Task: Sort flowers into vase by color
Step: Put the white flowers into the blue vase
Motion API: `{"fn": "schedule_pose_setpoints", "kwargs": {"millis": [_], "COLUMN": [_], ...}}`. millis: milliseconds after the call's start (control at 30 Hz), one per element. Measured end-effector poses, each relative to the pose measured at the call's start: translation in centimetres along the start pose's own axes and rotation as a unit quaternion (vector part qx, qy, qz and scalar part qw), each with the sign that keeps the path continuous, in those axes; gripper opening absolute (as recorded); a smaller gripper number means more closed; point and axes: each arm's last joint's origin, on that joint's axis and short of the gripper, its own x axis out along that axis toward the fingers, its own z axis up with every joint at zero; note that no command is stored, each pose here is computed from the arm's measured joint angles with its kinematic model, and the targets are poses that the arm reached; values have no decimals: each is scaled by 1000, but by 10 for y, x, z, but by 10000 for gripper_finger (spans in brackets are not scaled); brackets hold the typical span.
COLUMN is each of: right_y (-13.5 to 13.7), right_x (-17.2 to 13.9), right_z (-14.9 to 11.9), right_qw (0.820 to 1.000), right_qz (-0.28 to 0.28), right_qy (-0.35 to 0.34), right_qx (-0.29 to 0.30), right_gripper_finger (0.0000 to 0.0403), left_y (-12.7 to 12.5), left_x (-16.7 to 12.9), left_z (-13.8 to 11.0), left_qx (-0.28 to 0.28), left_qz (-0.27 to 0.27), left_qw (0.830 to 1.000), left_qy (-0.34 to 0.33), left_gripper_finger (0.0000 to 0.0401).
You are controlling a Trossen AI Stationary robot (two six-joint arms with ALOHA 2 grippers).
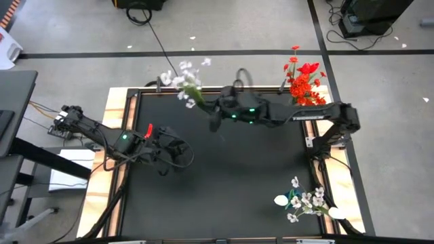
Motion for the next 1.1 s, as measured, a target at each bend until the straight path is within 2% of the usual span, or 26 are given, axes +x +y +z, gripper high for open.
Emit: {"fn": "schedule_pose_setpoints", "kwargs": {"millis": [100, 233, 367, 467, 567, 667, 767, 933, 1100], "right_y": [0, -5, -10, -12, -10, -2, 4, 7, 8], "right_x": [-18, -36, -52, -63, -72, -75, -76, -77, -78], "right_z": [8, -2, -11, -13, -14, -15, -16, -16, -17], "right_qw": [997, 985, 960, 937, 920, 913, 909, 905, 904], "right_qz": [51, 135, 206, 246, 264, 282, 294, 295, 301], "right_qy": [-52, -110, -187, -246, -289, -296, -295, -303, -300], "right_qx": [-3, 5, 27, 38, 22, -11, -31, -42, -40], "right_gripper_finger": [17, 17, 17, 17, 17, 17, 17, 17, 17], "left_y": [-1, -6, -7, -2, 1, -3, -10, -21, -25], "left_x": [2, 6, 13, 20, 24, 28, 35, 54, 59], "left_z": [5, 21, 39, 49, 60, 73, 82, 83, 82], "left_qx": [13, 24, 30, 28, 21, 33, 54, 65, 64], "left_qz": [-6, -34, -39, -45, -78, -121, -161, -218, -231], "left_qw": [1000, 997, 992, 990, 986, 974, 959, 947, 943], "left_qy": [-15, -66, -120, -131, -146, -190, -228, -229, -232], "left_gripper_finger": [117, 117, 117, 117, 117, 117, 117, 117, 117]}}
